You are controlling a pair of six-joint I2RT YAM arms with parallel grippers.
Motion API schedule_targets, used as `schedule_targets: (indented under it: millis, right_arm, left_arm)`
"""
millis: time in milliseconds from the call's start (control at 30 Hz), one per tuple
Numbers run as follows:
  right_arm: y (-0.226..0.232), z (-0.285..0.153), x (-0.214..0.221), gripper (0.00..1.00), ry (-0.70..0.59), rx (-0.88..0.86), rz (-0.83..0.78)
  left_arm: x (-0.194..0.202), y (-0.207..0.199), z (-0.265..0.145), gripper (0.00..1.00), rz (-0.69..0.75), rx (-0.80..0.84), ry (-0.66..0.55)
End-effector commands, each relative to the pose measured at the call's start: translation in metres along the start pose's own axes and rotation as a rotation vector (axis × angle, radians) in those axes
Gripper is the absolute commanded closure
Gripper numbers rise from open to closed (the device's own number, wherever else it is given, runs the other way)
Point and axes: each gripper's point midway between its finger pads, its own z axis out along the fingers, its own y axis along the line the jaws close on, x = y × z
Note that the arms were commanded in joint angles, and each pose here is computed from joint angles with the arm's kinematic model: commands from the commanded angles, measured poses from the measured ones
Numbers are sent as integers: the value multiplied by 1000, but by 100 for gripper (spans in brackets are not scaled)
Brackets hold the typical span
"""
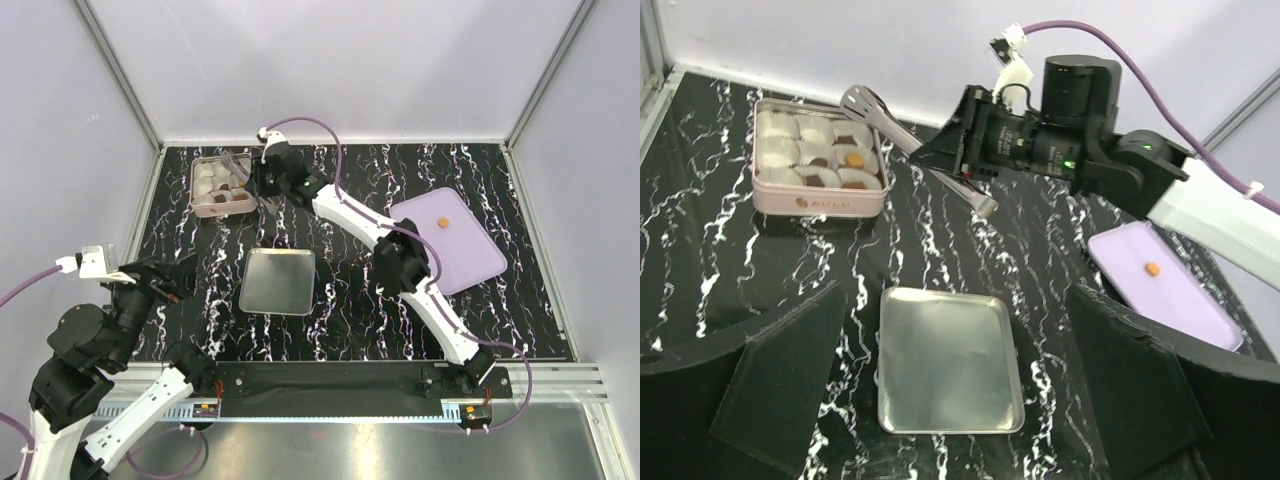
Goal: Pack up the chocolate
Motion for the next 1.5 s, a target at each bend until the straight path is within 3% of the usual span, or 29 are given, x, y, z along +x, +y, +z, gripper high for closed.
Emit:
schedule_targets:
  millis: [0,300,1467]
  right_arm:
    - [33,8,-51,66,-212,-114,-68]
    - [37,46,-36,62,-315,-158,-120]
    - [-5,77,3,54,-294,-48,-230]
  left_arm:
    - [-5,4,-2,1,-14,-11,-33]
    - [-3,8,-4,1,-6,-23,-30]
    - [6,7,-3,1,-26,-21,-7]
